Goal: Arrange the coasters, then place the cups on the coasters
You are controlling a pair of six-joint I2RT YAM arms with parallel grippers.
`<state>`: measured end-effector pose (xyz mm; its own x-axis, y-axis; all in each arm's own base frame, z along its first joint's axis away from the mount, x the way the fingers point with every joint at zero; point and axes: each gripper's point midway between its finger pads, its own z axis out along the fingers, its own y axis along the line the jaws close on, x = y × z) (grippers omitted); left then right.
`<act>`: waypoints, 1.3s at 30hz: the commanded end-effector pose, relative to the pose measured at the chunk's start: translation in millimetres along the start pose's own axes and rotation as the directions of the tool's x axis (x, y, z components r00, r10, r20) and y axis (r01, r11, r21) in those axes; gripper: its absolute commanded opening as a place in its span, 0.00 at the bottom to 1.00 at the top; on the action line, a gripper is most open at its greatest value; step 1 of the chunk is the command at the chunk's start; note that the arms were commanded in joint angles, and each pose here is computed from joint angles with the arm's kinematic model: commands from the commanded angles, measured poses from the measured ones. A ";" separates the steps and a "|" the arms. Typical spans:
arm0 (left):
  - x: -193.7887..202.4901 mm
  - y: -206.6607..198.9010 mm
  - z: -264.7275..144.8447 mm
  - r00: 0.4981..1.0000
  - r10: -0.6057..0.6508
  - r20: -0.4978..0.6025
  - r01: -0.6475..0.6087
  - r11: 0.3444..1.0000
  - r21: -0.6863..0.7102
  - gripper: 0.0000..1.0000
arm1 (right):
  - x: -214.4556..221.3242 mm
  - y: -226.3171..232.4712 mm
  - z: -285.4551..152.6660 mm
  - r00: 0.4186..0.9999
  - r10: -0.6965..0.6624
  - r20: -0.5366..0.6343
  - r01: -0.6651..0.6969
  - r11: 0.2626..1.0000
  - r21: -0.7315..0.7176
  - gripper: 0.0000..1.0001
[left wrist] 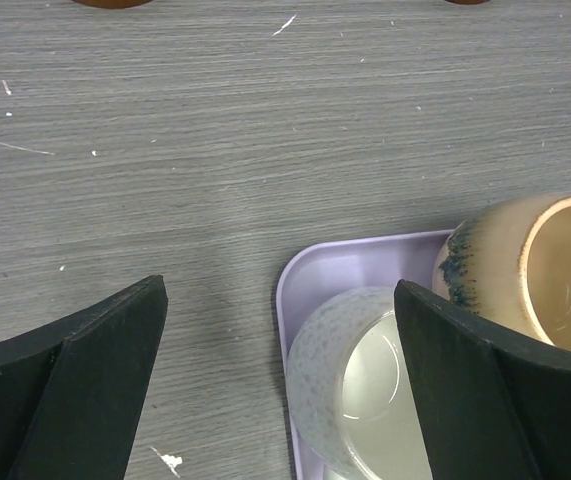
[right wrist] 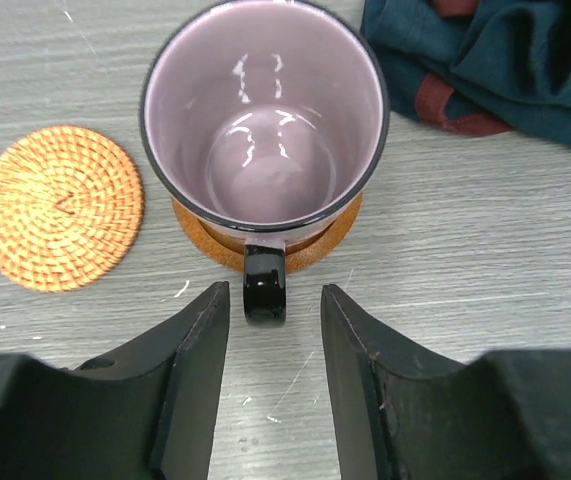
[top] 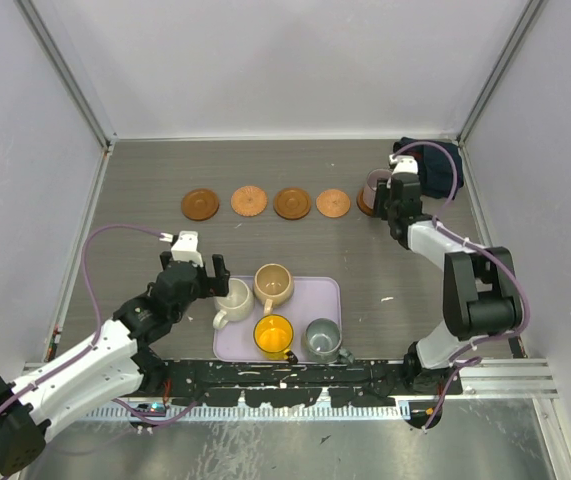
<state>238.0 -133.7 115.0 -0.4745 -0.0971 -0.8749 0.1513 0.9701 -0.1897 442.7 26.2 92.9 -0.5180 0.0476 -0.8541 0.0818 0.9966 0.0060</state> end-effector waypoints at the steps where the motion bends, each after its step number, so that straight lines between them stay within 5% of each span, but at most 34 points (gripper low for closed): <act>1: -19.9 -4.9 -3.3 0.998 -0.026 0.057 0.025 1.000 0.009 0.97 | -54.7 -0.7 -38.0 0.984 0.077 0.162 -0.074 0.997 -0.021 0.48; 8: -21.3 -6.6 -2.0 0.999 -0.015 0.052 0.015 1.000 0.012 0.98 | -47.5 29.5 -101.3 0.982 0.184 0.035 -0.173 0.963 -0.207 0.62; 15: -19.1 -9.3 0.5 0.999 0.014 0.032 -0.014 1.000 0.019 0.97 | 5.2 65.5 -169.6 0.976 0.083 -0.204 -0.151 0.925 -0.349 0.74; 26: -18.1 -15.2 1.8 0.999 0.046 0.010 -0.047 0.998 0.046 0.98 | 76.0 121.6 -251.7 0.925 -0.205 -0.319 0.036 0.886 -0.462 0.72; 32: -18.9 -16.3 -0.9 0.999 0.039 0.013 -0.040 0.998 0.057 0.97 | 82.4 122.3 -274.4 0.915 -0.227 -0.332 0.037 0.870 -0.492 0.52; 39: -17.8 -15.8 -1.3 0.999 0.035 0.005 -0.035 0.998 0.054 0.97 | 107.9 132.0 -299.4 0.877 -0.321 -0.358 0.060 0.812 -0.581 0.62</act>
<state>236.2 -139.7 109.2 -0.5113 -0.0327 -0.8588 0.1958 0.9686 -0.1534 156.4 174.9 148.3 -0.7891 -0.2379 -0.5663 -0.4248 0.8773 0.2235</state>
